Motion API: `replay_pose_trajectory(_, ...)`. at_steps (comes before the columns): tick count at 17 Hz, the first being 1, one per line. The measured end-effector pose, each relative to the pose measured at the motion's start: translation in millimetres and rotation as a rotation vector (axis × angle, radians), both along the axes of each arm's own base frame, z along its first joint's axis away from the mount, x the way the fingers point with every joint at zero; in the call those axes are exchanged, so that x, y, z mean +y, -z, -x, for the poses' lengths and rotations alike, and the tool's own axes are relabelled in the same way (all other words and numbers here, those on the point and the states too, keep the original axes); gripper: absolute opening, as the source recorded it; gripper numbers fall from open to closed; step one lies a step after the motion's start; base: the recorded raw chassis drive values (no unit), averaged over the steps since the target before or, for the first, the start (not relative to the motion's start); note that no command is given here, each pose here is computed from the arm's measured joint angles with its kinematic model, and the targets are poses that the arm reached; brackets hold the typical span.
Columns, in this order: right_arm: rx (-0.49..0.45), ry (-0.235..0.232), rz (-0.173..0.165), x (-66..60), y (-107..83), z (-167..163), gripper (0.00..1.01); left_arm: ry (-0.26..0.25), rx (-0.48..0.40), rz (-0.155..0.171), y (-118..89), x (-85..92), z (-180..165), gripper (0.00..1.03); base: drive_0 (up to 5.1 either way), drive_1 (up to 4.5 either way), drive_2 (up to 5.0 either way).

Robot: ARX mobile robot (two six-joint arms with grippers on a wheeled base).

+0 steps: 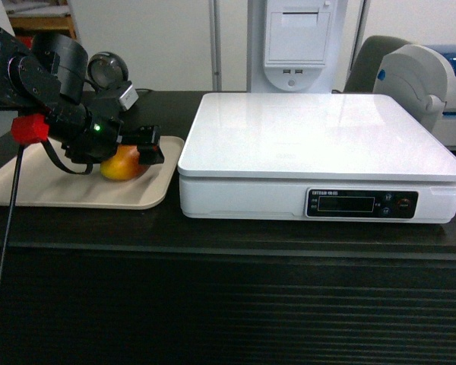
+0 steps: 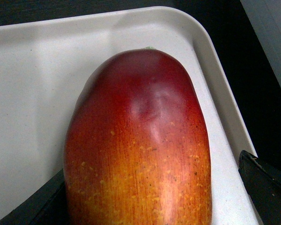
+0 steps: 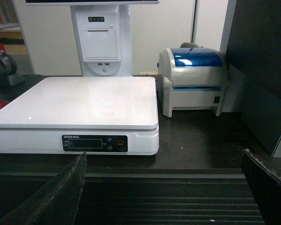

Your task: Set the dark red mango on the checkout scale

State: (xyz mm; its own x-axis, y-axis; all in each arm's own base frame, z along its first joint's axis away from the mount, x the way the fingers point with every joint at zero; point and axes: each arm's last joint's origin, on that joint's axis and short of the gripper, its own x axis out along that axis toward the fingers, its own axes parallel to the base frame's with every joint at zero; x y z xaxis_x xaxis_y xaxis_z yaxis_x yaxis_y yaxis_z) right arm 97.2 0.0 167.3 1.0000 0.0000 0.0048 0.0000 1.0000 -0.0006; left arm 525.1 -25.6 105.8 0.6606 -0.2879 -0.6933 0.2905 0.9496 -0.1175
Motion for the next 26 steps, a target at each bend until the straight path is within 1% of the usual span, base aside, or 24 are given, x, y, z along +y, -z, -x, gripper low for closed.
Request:
replay_pose_trajectory(1, 0.0, 0.0, 0.0, 0.0, 0.0, 0.0, 0.98, 0.002, -0.004, -0.005, 1.1, 0.1, 0.4, 0.92, 0.0, 0.0, 0.0)
replay_pose_trajectory(2, 0.0, 0.0, 0.0, 0.0, 0.0, 0.0, 0.98, 0.006, -0.003, -0.008, 3.5, 0.1, 2.0, 0.83, 0.0, 0.0, 0.0)
replay_pose_trajectory(3, 0.0, 0.0, 0.0, 0.0, 0.0, 0.0, 0.98, 0.006, 0.007, -0.018, 7.9, 0.4, 4.9, 0.73, 0.0, 0.0, 0.0)
replay_pose_trajectory(4, 0.0, 0.0, 0.0, 0.0, 0.0, 0.0, 0.98, 0.012, 0.003, -0.026, 8.7, 0.9, 6.0, 0.64, 0.0, 0.0, 0.0)
replay_pose_trajectory(5, 0.0, 0.0, 0.0, 0.0, 0.0, 0.0, 0.98, 0.01, 0.002, -0.029, 6.5, 1.8, 6.8, 0.6, 0.0, 0.0, 0.0)
replay_pose_trajectory(6, 0.0, 0.0, 0.0, 0.0, 0.0, 0.0, 0.98, 0.004, 0.001, -0.034, 4.2, 4.1, 8.8, 0.58, 0.0, 0.0, 0.0)
replay_pose_trajectory(8, 0.0, 0.0, 0.0, 0.0, 0.0, 0.0, 0.98, -0.007, -0.02, -0.039, -2.7, 9.4, 11.1, 0.57, 0.0, 0.0, 0.0)
replay_pose_trajectory(10, 0.0, 0.0, 0.0, 0.0, 0.0, 0.0, 0.98, -0.02, -0.051, -0.043, -17.1, 13.6, 14.8, 0.57, 0.0, 0.0, 0.0)
replay_pose_trajectory(11, 0.0, 0.0, 0.0, 0.0, 0.0, 0.0, 0.98, -0.027, -0.096, -0.047, -34.5, 14.2, 16.7, 0.57, 0.0, 0.0, 0.0)
replay_pose_trajectory(12, 0.0, 0.0, 0.0, 0.0, 0.0, 0.0, 0.98, -0.03, -0.154, -0.047, -60.2, 13.3, 19.2, 0.57, 0.0, 0.0, 0.0)
replay_pose_trajectory(13, 0.0, 0.0, 0.0, 0.0, 0.0, 0.0, 0.98, -0.026, -0.208, -0.039, -82.8, 7.1, 21.9, 0.57, 0.0, 0.0, 0.0)
replay_pose_trajectory(14, 0.0, 0.0, 0.0, 0.0, 0.0, 0.0, 0.98, -0.021, -0.232, -0.034, -94.1, 1.8, 24.1, 0.57, 0.0, 0.0, 0.0)
replay_pose_trajectory(17, 0.0, 0.0, 0.0, 0.0, 0.0, 0.0, 0.98, -0.001, -0.268, -0.016, -111.3, -13.4, 27.8, 0.57, 0.0, 0.0, 0.0)
replay_pose_trajectory(18, 0.0, 0.0, 0.0, 0.0, 0.0, 0.0, 0.98, 0.033, -0.293, 0.006, -123.9, -35.5, 31.0, 0.57, 0.0, 0.0, 0.0)
replay_pose_trajectory(19, 0.0, 0.0, 0.0, 0.0, 0.0, 0.0, 0.98, 0.074, -0.305, 0.028, -130.5, -61.3, 34.2, 0.57, 0.0, 0.0, 0.0)
replay_pose_trajectory(21, 0.0, 0.0, 0.0, 0.0, 0.0, 0.0, 0.98, 0.146, -0.284, 0.059, -131.8, -111.6, 44.1, 0.57, 0.0, 0.0, 0.0)
replay_pose_trajectory(22, 0.0, 0.0, 0.0, 0.0, 0.0, 0.0, 0.98, 0.173, -0.271, 0.088, -131.0, -137.3, 48.4, 0.57, 0.0, 0.0, 0.0)
replay_pose_trajectory(23, 0.0, 0.0, 0.0, 0.0, 0.0, 0.0, 0.98, 0.185, -0.263, 0.112, -130.9, -152.9, 50.4, 0.57, 0.0, 0.0, 0.0)
replay_pose_trajectory(24, 0.0, 0.0, 0.0, 0.0, 0.0, 0.0, 0.98, 0.184, -0.216, 0.141, -123.5, -183.2, 56.2, 0.57, 0.0, 0.0, 0.0)
replay_pose_trajectory(25, 0.0, 0.0, 0.0, 0.0, 0.0, 0.0, 0.98, 0.183, -0.185, 0.15, -117.4, -197.8, 58.3, 0.57, 0.0, 0.0, 0.0)
replay_pose_trajectory(26, 0.0, 0.0, 0.0, 0.0, 0.0, 0.0, 0.98, 0.173, -0.169, 0.149, -113.2, -204.9, 58.4, 0.57, 0.0, 0.0, 0.0)
